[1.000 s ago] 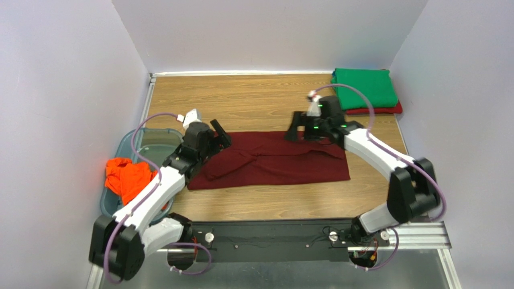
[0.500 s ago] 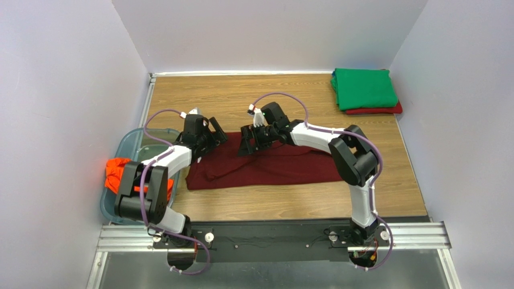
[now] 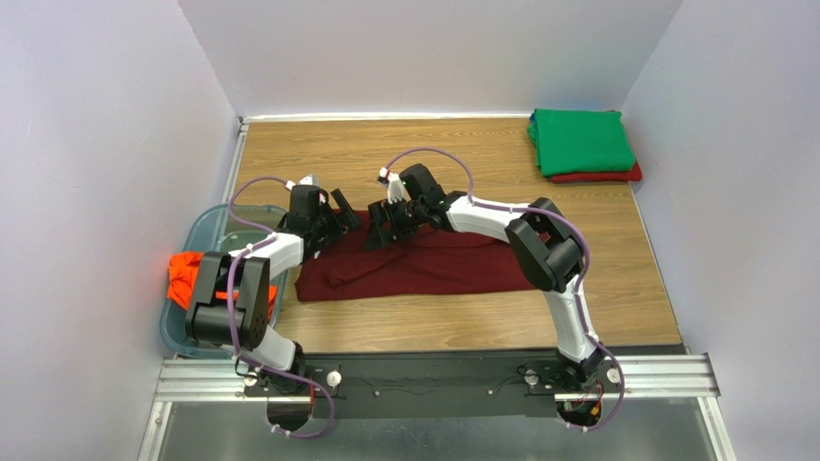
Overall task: Fold and stack the t-shirts
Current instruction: Fold the tshirt
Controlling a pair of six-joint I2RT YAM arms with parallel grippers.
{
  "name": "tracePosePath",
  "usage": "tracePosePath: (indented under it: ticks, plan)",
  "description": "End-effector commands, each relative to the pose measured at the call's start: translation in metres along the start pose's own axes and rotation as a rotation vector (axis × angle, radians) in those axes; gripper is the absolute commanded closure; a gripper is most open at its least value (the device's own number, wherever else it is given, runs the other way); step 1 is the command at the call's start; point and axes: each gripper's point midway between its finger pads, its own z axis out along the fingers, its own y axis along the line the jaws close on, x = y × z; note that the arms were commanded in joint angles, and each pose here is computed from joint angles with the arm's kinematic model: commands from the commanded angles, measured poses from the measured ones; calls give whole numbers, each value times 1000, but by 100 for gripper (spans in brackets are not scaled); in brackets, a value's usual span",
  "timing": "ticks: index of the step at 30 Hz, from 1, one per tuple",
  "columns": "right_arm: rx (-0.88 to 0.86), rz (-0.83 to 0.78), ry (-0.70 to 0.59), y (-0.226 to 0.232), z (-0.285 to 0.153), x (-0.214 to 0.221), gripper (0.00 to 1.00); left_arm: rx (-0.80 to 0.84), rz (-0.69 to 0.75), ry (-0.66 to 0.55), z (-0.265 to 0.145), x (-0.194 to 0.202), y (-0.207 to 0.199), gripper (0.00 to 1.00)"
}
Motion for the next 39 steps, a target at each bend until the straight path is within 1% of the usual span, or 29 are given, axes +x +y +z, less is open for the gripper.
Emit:
tracePosePath:
  ticks: [1,6,7,8,17,20,23,29,34,38,39]
  plan:
    - [-19,13,27,1,13,8,2,-33,14,41,-1,13,15,2]
    - [-58,1,45,20,8,15,2,-39,14,40,0,12,16,2]
    - [-73,-10,41,28,4,13,1,-43,14,40,0,12,17,2]
    - [-83,-3,56,30,2,20,1,-40,14,37,-1,11,16,2]
    - [-152,-33,82,59,-20,35,0,-72,10,26,-1,7,23,2]
    - [-176,-59,96,69,-27,44,0,-82,11,26,-1,7,25,2]
    - [-185,-49,125,71,-32,60,0,-91,10,24,-2,6,27,2]
    - [-112,-36,123,64,-50,79,0,-99,12,8,-5,1,27,2]
    - [-76,-65,66,70,-69,70,0,-97,14,2,-7,-1,26,2]
    - [-1,-61,4,67,-81,58,0,-80,18,-3,-10,-4,21,2]
    - [79,-48,-32,56,-84,53,0,-75,19,-7,-12,-6,19,2]
